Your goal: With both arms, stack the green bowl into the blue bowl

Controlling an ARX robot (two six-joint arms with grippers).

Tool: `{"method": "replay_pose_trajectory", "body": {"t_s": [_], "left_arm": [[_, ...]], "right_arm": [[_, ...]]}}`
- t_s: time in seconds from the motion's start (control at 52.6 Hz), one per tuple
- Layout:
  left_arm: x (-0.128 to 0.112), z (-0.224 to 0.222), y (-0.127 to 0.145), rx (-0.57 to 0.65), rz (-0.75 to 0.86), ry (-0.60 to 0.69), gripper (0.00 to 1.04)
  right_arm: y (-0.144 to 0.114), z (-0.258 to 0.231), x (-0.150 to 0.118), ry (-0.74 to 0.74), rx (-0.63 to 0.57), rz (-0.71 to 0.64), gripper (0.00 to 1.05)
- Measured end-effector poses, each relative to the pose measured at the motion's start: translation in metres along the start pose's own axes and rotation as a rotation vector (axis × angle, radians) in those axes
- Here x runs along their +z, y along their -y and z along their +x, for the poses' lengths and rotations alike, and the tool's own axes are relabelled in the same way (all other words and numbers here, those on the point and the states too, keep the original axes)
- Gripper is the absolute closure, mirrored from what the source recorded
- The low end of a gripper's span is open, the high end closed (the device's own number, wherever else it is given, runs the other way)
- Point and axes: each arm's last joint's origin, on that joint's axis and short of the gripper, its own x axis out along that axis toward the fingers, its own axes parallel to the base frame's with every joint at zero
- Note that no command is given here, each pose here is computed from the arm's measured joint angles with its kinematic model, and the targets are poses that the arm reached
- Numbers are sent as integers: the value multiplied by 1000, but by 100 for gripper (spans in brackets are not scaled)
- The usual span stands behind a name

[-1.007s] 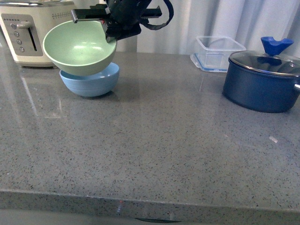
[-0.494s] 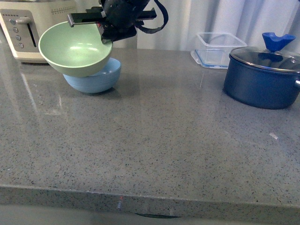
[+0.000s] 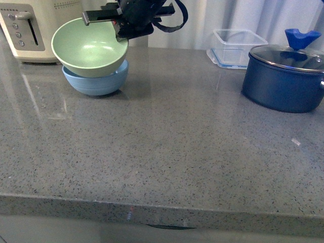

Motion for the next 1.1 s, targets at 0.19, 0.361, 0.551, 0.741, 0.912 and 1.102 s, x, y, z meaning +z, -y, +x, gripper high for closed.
{"method": "replay_pose_trajectory", "body": {"t_s": [0.19, 0.361, 0.551, 0.741, 0.912, 1.102], "left_arm": [[0, 0, 0, 0, 0, 0, 7], [0, 0, 0, 0, 0, 0, 7], [0, 0, 0, 0, 0, 0, 7], [0, 0, 0, 0, 0, 0, 7], [0, 0, 0, -1, 0, 0, 7], [0, 0, 0, 0, 0, 0, 7]], "right_arm": [[9, 3, -3, 6, -14, 11, 86], [18, 2, -4, 10, -25, 32, 57], [29, 0, -5, 12, -42, 64, 29], [46, -6, -8, -10, -77, 111, 9], [82, -41, 2, 28, -133, 147, 8], [126, -166, 4, 184, -307, 185, 10]]}}
